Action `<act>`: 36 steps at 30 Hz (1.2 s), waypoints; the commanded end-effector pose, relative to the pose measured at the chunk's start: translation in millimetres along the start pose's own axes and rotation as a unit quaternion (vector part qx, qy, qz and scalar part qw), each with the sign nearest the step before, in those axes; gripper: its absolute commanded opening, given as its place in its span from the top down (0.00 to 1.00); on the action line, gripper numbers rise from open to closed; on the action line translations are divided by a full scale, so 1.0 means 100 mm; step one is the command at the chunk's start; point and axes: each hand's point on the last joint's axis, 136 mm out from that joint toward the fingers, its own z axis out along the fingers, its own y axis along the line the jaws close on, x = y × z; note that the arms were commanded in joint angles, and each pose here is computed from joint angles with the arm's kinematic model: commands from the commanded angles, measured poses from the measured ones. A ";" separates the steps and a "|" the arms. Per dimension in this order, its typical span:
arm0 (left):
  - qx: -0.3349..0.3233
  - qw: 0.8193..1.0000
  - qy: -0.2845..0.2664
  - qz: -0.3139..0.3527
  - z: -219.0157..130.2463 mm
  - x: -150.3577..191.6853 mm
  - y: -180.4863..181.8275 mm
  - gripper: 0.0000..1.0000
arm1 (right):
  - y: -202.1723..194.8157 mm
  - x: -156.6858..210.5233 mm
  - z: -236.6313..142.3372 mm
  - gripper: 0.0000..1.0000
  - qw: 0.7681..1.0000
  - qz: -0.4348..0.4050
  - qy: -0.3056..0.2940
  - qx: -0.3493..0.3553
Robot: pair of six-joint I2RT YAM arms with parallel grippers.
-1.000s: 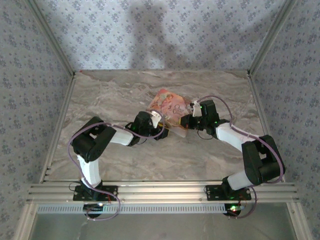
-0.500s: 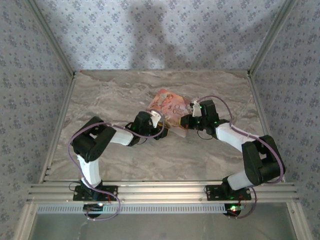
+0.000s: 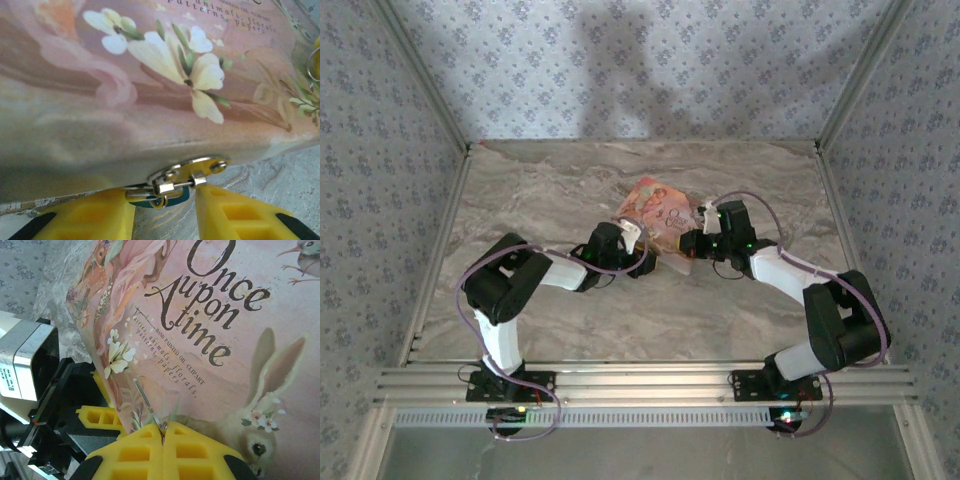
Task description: Unlock the padlock with the key
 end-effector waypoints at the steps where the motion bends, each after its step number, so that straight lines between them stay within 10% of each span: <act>1: 0.024 0.999 -0.033 0.007 0.05 -0.25 -0.14 0.63 | -0.14 0.36 0.06 1.00 0.998 0.022 0.056 0.029; 23: 0.021 0.999 -0.037 -0.031 0.07 -0.29 -0.13 0.65 | -0.09 0.34 0.07 1.00 0.998 0.016 0.052 0.026; 36: 0.030 0.996 -0.012 -0.080 -0.05 -0.27 -0.38 0.71 | 0.21 -0.05 -0.36 1.00 0.994 -0.083 -0.064 0.024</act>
